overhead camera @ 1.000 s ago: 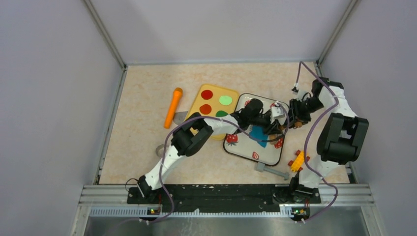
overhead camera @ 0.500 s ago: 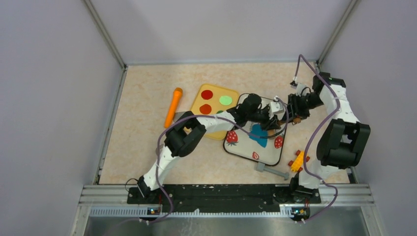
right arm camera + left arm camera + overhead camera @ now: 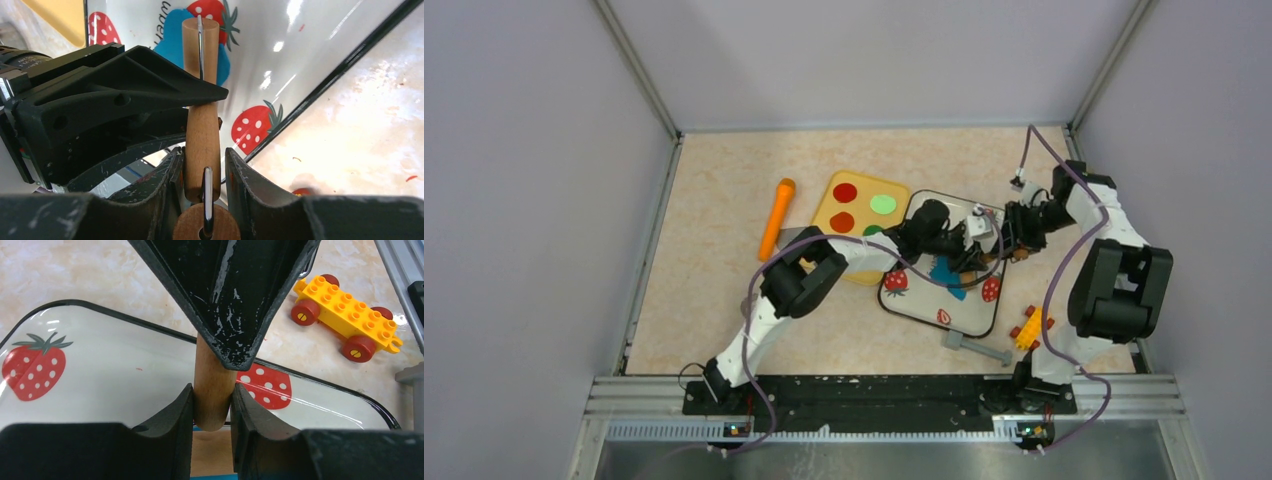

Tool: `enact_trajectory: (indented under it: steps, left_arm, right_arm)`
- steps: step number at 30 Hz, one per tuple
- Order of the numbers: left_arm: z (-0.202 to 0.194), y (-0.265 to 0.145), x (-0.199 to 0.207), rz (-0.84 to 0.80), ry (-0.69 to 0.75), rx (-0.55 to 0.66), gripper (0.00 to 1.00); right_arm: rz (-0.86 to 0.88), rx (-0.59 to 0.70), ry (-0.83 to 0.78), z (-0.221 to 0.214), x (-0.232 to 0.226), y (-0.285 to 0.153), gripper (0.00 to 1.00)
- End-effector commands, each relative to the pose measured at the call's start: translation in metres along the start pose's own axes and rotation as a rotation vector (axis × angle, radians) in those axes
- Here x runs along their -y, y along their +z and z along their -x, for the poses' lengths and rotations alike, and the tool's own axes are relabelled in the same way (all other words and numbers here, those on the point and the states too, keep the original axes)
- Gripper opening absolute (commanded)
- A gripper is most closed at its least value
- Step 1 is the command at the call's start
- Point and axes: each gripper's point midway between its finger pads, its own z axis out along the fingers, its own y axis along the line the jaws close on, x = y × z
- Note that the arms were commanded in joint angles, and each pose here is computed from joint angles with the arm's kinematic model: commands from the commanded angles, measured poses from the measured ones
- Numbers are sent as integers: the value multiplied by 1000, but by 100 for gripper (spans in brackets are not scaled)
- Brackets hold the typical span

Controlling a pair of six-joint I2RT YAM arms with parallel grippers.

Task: Roll out the dumpling wrappers from the dough

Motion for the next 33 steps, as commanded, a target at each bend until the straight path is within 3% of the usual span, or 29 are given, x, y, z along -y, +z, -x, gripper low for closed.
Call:
enact_trajectory:
  steps: [1,7,11,20,27,33]
  left_arm:
    - [-16,20,-23,92,-68,13,0]
    - [-9,43,-18,51,-90,30,0]
    - [20,46,-18,38,-104,64,0]
    - [81,-12,-24,62,-74,106,0]
    - [56,-42,-50,135,-165,75,0]
    - [27,-37,-55,150,-218,65,0]
  right_arm:
    - [-98,-32,-24,-11,21,10,0]
    - [-120,-48,-2,-11,25,4,0]
    - [-98,-36,-12,-7,22,-1,0]
    - [130,64,-124,22,-44,-36,0]
    - [190,-3,-125,27,-56,-7,0]
    - [152,-51,-106,34,-44,18,0]
